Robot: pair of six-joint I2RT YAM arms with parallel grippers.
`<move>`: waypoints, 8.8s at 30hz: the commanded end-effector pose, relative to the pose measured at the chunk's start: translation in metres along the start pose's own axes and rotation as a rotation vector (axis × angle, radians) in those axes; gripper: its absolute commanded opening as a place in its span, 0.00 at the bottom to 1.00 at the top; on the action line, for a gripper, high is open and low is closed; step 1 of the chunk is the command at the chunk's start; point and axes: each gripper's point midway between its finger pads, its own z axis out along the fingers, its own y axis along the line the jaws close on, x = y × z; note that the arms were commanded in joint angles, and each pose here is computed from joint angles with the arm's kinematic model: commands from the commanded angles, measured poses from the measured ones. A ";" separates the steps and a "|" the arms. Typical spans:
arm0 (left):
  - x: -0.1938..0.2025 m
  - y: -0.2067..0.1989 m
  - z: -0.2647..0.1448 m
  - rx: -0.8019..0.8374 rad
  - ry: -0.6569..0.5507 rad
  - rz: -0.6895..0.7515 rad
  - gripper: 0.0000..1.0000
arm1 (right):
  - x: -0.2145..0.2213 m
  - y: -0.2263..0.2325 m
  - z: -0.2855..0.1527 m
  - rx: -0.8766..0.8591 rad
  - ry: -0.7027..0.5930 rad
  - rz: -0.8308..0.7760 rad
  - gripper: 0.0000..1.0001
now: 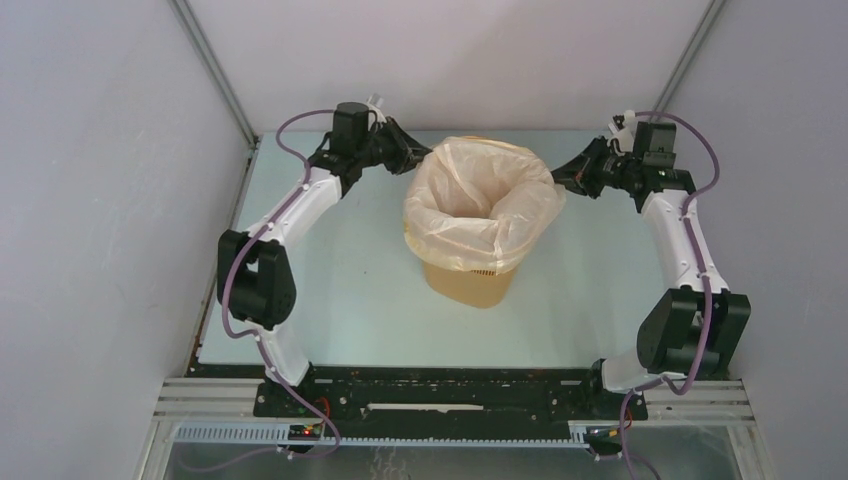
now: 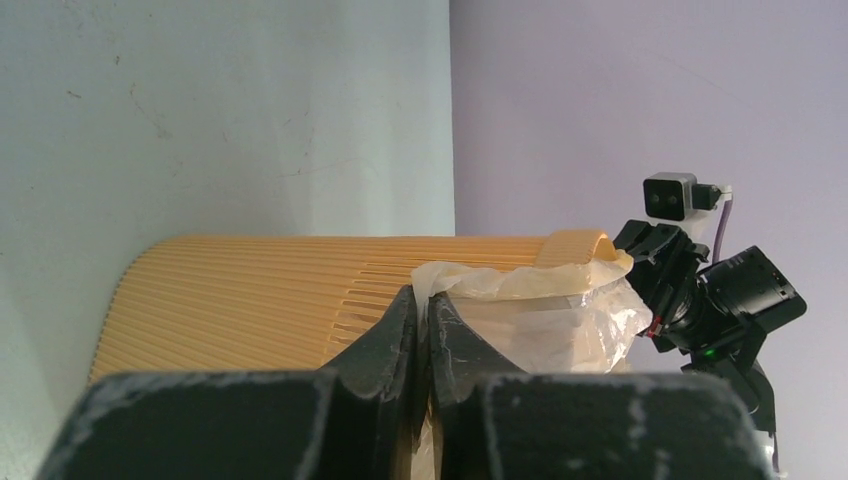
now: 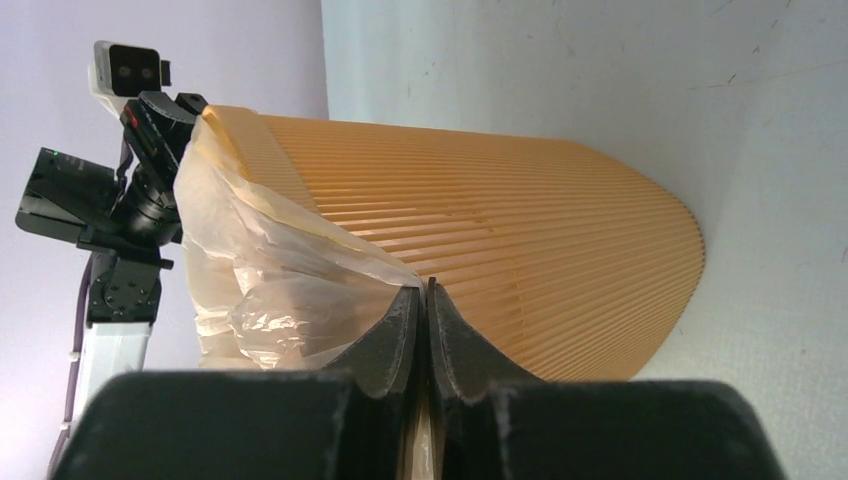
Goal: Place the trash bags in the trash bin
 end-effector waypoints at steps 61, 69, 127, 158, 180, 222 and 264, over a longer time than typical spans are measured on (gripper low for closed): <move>0.072 0.047 -0.066 -0.126 0.102 0.056 0.26 | 0.190 0.073 -0.079 0.111 -0.072 -0.562 0.72; 0.073 0.048 -0.070 -0.125 0.081 0.043 0.26 | 0.185 0.071 -0.062 0.145 -0.131 -0.567 0.64; 0.097 0.078 -0.100 -0.281 0.083 0.141 0.77 | 0.143 0.163 -0.111 0.010 -0.159 -0.699 0.68; 0.168 0.087 -0.068 -0.219 0.176 0.090 0.59 | 0.136 0.084 0.107 0.486 0.100 -0.796 0.62; 0.180 0.090 -0.064 -0.226 0.216 0.089 0.60 | 0.074 0.046 0.060 0.485 -0.016 -0.708 0.89; 0.201 0.094 -0.055 -0.253 0.269 0.133 0.64 | 0.069 -0.004 0.112 0.537 0.009 -0.667 0.90; 0.205 0.095 -0.057 -0.267 0.280 0.129 0.67 | 0.135 -0.079 0.142 0.606 0.267 -0.667 0.91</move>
